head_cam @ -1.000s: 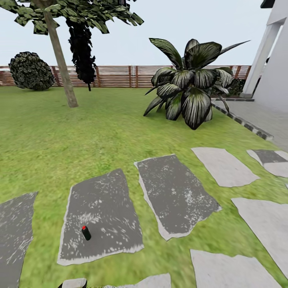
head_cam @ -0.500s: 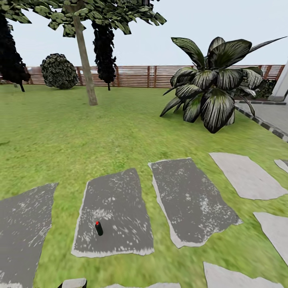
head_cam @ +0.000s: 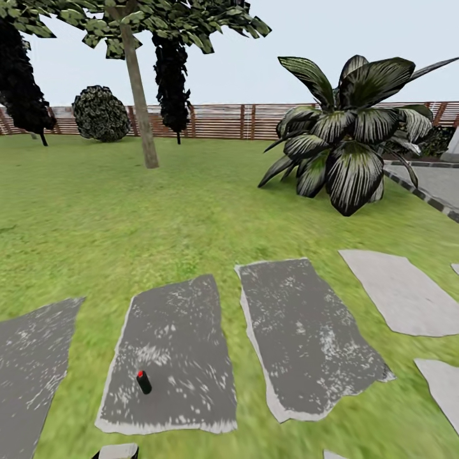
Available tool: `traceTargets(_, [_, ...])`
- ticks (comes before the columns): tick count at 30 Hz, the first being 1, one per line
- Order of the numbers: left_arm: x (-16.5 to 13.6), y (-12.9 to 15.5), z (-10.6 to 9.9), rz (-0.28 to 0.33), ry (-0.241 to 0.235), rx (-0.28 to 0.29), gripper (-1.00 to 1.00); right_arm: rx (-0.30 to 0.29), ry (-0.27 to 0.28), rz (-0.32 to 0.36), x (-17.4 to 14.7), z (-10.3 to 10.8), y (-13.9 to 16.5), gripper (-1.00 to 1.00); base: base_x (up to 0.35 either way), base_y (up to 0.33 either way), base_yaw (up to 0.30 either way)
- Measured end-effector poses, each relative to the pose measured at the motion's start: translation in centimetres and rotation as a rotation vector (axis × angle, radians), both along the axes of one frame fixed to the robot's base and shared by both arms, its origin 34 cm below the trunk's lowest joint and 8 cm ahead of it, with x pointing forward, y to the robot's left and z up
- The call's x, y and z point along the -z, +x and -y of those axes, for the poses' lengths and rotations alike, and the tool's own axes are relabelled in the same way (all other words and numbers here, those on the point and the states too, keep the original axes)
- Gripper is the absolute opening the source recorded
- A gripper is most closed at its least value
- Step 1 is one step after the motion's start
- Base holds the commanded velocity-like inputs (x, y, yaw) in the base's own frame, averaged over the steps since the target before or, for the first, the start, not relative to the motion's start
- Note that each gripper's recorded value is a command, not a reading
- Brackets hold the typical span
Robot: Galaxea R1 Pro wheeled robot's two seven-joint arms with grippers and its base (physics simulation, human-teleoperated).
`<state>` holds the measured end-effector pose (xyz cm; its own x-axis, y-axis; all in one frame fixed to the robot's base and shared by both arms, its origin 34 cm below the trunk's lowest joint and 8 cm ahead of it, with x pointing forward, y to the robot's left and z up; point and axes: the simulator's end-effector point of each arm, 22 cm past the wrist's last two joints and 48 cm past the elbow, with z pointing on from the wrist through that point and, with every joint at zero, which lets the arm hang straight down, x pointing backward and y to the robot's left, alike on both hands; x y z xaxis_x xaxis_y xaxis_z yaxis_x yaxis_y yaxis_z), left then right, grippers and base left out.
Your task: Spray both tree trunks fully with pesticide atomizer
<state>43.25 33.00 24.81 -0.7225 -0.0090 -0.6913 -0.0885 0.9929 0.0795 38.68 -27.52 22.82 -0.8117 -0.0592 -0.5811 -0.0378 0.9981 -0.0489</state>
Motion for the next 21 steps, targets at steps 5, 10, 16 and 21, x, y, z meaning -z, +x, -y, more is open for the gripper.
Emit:
traceTargets(5, [0.0, -0.02, -0.01, 0.0, 0.0, 0.0, 1.0, 0.0, 0.0, -0.001, 0.03, -0.01, -0.04, 1.0, 0.237, -0.173, 0.258])
traceTargets(10, [0.0, -0.02, -0.02, 0.0, 0.0, -0.001, 1.0, 0.0, 0.0, -0.001, 0.03, -0.01, -0.05, 1.0, 0.235, -0.187, 0.275])
traceTargets(16, [0.0, 0.01, -0.02, 0.0, 0.0, -0.001, 1.0, 0.0, 0.0, -0.002, 0.04, -0.01, -0.06, 1.0, 0.197, -0.215, 0.278])
traceTargets(21, [0.01, -0.01, -0.01, 0.0, 0.0, -0.001, 1.0, 0.0, 0.0, -0.002, 0.04, 0.0, -0.06, 1.0, 0.139, -0.244, 0.278])
